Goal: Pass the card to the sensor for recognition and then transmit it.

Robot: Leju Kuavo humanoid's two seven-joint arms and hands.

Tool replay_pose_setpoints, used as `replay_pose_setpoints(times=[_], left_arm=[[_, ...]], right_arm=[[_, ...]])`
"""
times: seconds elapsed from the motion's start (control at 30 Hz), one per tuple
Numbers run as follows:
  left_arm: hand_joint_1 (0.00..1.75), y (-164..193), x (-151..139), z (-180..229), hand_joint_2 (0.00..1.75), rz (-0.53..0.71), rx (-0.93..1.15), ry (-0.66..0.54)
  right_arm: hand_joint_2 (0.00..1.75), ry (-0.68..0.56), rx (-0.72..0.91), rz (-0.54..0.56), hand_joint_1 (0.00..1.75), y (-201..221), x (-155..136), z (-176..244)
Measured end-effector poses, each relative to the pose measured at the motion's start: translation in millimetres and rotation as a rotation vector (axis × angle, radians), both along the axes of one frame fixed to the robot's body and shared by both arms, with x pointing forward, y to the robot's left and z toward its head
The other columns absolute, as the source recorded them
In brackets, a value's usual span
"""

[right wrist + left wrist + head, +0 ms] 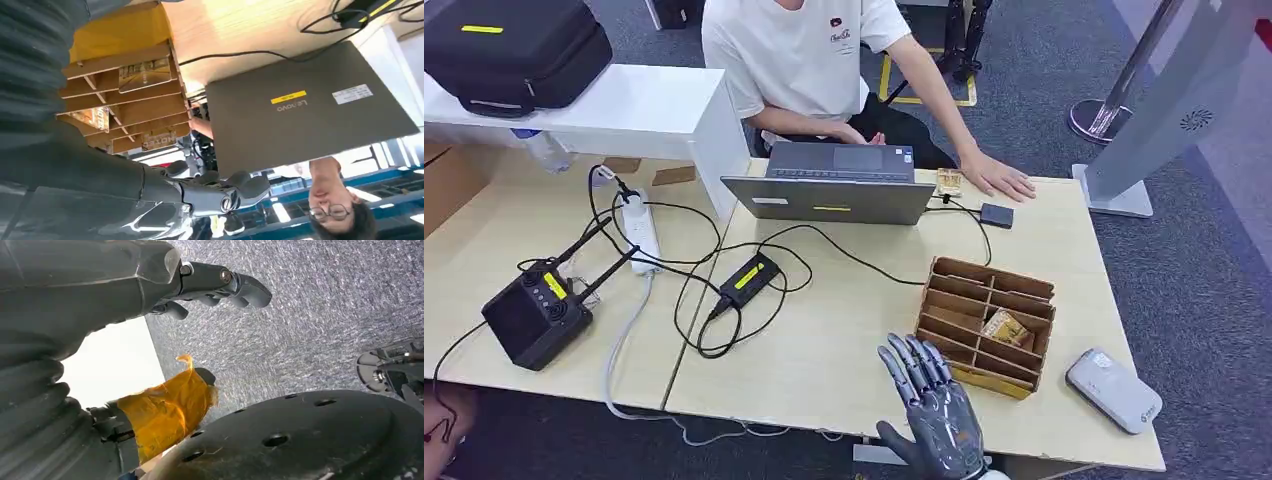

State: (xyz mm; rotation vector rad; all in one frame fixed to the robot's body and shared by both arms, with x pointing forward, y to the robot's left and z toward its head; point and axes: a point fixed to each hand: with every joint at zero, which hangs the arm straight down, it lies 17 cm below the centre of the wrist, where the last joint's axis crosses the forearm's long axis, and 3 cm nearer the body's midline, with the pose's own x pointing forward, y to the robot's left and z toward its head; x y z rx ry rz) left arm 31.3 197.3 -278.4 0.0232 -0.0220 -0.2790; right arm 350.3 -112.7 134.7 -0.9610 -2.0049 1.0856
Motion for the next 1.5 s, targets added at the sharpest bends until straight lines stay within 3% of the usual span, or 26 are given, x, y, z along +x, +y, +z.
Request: replay_pose_setpoints(times=[0.5, 1.47, 1.5], left_arm=[[0.0, 5, 1, -1, 1.75, -0.066, 0.002, -0.004], [0.0, 8, 0, -1, 1.75, -0.083, 0.008, 0.0], [0.0, 8, 0, -1, 1.75, -0.083, 0.009, 0.001]], right_arm=[[1.75, 0.007, -0.051, -0.142, 0.0, -37, 59, -9], [1.75, 0.073, -0.068, -0.242, 0.0, -67, 76, -36], [1.75, 0.075, -0.068, -0.244, 1.75, -68, 76, -37]])
